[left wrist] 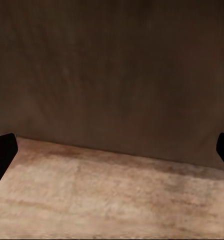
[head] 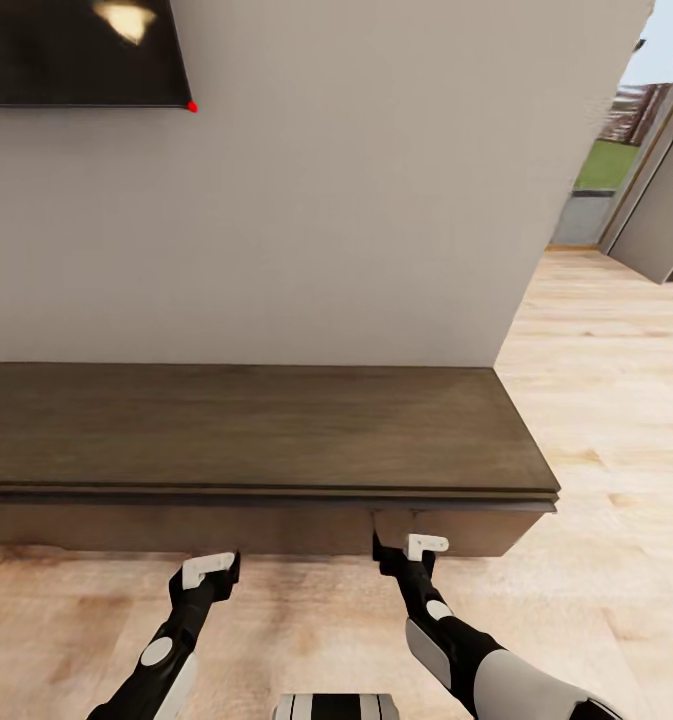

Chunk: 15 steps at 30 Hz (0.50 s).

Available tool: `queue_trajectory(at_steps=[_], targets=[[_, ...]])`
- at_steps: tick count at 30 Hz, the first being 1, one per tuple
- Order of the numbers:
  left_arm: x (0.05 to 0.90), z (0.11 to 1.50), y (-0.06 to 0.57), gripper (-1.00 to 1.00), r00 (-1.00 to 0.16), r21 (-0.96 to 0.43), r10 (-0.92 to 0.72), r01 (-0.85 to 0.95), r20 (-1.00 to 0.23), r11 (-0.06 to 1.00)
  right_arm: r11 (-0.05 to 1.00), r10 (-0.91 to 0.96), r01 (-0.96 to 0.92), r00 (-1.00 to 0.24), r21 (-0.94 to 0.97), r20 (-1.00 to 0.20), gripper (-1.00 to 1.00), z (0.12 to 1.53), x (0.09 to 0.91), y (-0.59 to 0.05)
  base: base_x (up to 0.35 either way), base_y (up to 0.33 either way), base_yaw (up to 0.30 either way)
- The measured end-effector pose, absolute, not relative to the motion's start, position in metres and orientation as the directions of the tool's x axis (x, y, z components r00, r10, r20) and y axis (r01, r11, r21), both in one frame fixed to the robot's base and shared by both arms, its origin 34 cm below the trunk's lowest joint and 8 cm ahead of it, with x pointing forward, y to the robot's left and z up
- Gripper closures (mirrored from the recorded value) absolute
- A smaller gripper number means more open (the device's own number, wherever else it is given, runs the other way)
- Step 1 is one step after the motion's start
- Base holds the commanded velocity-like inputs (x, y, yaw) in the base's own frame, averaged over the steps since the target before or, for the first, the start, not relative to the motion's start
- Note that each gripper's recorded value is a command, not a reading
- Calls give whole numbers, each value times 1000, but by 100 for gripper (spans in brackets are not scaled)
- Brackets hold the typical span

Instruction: Place each of the two pumpkins and all three candles from the living room inside a cabinet in the living room (use any cabinet), then make sure every cabinet is closed, and position the cauldron so it is next to a table in the living room.

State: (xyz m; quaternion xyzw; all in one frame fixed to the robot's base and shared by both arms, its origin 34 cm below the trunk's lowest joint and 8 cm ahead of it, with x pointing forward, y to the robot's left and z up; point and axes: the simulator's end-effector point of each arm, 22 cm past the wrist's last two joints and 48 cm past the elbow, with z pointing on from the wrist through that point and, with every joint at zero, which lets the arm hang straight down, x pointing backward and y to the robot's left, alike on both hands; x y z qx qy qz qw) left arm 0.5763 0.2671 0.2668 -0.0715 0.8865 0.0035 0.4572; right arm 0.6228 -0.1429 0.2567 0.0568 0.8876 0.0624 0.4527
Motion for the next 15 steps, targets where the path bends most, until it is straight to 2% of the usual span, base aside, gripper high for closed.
queue_trajectory(at_steps=[15], targets=[[580, 272, 266, -100, -560, -65, -124, -125, -819, 990, 985, 164, 55, -592, 163, -789, -100, 254, 622, -146, -327, 0, 0]])
